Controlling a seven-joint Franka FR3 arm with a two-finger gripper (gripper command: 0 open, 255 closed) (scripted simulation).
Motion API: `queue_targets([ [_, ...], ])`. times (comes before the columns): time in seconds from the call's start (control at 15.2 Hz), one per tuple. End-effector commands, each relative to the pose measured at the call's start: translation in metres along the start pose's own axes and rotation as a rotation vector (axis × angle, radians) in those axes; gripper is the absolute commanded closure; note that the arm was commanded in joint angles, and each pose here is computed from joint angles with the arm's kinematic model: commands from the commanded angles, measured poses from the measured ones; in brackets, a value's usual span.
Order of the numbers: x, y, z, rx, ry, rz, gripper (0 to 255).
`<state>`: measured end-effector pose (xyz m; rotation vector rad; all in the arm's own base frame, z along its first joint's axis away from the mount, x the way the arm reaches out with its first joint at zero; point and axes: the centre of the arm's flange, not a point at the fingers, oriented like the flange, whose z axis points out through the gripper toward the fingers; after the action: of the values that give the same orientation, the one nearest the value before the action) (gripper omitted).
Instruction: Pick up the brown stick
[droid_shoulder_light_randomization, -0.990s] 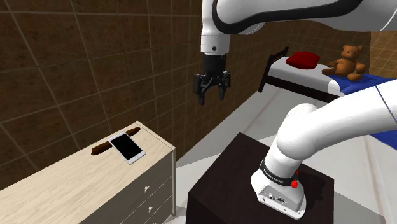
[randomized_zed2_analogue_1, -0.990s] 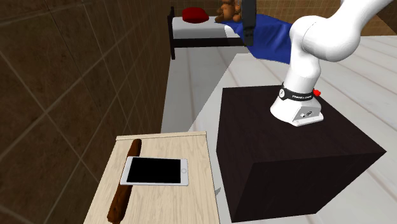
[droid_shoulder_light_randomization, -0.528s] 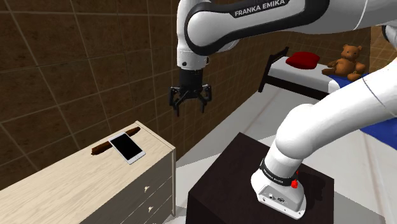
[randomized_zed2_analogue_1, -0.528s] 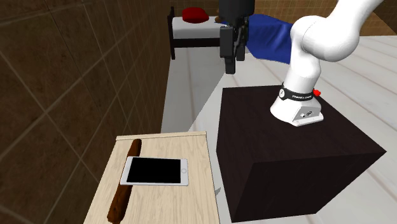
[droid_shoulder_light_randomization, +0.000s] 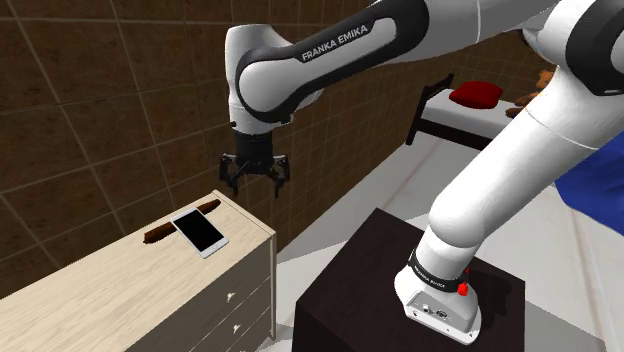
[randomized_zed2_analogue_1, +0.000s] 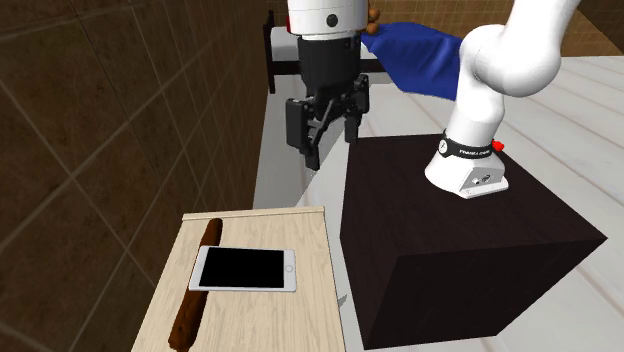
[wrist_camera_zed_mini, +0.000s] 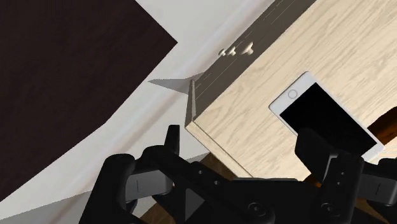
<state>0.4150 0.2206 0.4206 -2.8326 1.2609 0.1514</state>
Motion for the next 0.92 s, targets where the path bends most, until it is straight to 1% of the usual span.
queue_targets([
  [0.0,0.006,-0.020,0.012,0.006,0.009,0.082,0],
  [0.4,0.030,-0.085,0.047,0.016,0.038,0.302,0],
  [0.86,0.077,-0.151,0.085,0.028,0.072,0.558,0],
])
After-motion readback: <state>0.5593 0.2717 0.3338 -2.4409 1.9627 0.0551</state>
